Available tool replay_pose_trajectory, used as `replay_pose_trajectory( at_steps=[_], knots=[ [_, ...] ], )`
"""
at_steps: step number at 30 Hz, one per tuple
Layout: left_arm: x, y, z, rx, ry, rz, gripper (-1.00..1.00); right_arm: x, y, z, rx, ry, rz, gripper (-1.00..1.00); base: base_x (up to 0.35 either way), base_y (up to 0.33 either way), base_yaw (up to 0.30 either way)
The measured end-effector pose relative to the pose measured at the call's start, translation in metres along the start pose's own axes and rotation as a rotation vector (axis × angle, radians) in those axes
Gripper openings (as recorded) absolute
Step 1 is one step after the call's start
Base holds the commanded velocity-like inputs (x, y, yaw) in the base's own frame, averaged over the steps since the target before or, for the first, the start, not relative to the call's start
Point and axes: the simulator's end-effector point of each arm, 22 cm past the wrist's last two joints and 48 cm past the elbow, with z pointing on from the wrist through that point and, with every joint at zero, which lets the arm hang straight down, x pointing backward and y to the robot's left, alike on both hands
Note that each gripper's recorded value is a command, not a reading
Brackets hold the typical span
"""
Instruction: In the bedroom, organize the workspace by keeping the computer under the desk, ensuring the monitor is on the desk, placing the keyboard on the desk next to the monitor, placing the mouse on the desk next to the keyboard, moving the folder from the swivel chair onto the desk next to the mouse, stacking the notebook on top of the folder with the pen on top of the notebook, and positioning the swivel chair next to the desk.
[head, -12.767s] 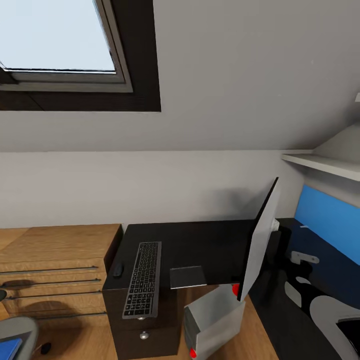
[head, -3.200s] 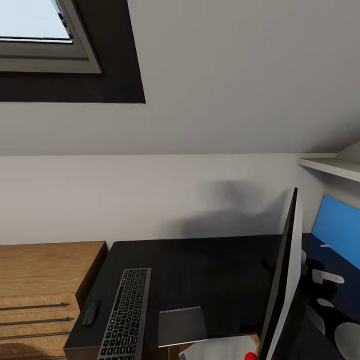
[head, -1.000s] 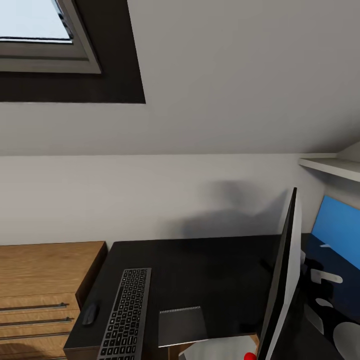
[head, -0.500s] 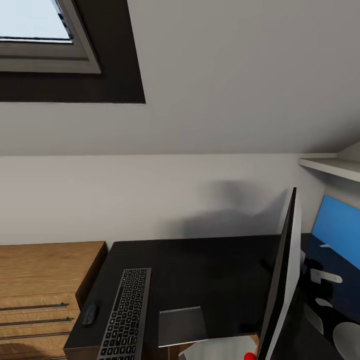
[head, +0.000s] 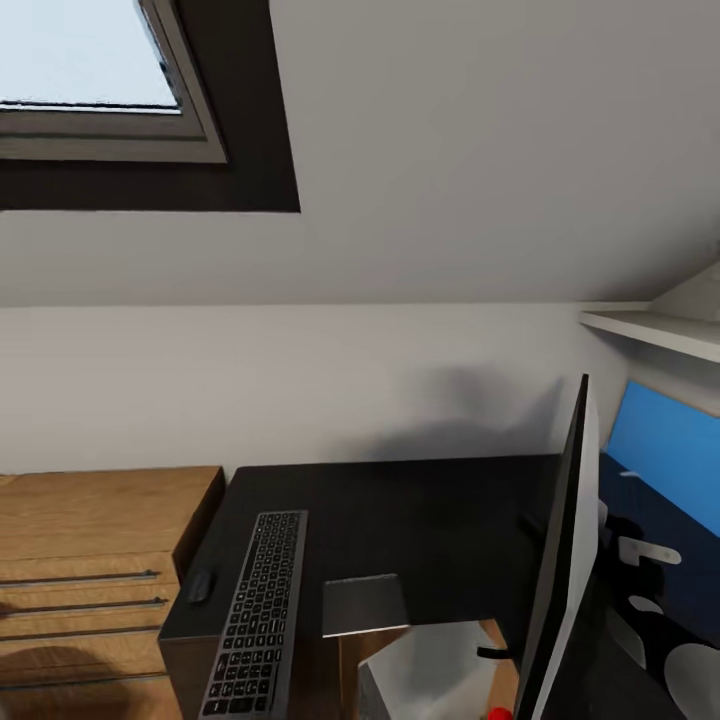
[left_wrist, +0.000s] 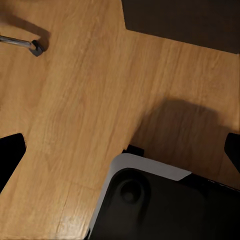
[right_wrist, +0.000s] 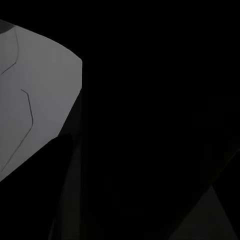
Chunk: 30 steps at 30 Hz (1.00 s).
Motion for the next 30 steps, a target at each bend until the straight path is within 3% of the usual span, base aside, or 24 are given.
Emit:
replay_pose_trajectory(
  at_steps=[30],
  knots=[
    [0.0003, -0.0002, 0.0001, 0.001, 0.0, 0.002, 1.0, -0.0004, 0.0025, -0.0002, -0.006, -0.001, -0.005, -1.0, -0.337, 0.077, 0.0]
  ],
)
